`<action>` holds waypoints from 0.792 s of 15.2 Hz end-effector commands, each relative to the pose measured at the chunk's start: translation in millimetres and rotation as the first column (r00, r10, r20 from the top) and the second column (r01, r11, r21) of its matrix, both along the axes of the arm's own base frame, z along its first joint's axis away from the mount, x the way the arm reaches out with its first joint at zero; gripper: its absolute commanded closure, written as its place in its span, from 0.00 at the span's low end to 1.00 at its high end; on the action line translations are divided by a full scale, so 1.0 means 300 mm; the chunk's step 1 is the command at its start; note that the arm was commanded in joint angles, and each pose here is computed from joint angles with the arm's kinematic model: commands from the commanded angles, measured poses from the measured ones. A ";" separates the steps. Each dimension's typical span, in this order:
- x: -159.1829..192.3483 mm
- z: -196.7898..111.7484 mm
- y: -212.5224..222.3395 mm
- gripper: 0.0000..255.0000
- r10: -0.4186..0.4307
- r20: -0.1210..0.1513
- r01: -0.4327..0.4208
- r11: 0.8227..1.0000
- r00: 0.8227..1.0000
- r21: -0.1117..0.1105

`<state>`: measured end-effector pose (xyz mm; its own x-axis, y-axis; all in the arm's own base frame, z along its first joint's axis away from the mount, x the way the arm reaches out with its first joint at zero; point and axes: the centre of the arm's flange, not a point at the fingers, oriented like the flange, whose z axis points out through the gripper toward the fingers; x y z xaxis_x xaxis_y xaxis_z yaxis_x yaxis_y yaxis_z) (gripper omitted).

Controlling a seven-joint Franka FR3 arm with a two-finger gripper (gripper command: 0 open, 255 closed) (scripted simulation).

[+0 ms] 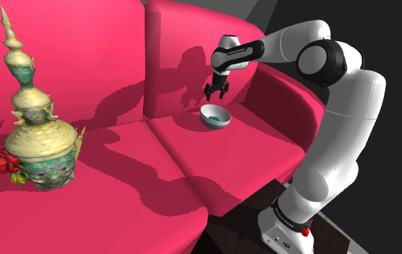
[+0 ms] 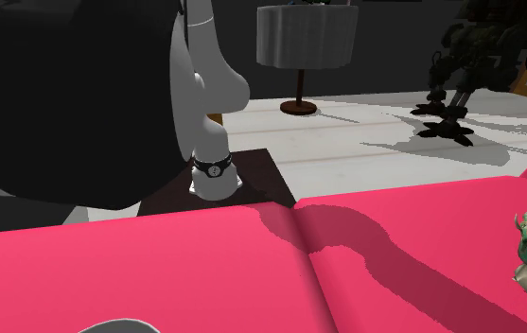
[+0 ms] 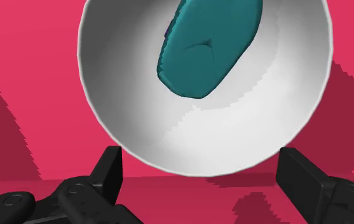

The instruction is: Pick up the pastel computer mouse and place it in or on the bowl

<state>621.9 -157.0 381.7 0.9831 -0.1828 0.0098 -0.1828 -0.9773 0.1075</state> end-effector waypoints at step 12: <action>0.022 0.032 0.010 0.00 0.008 -0.098 -0.005 1.000 0.995 0.022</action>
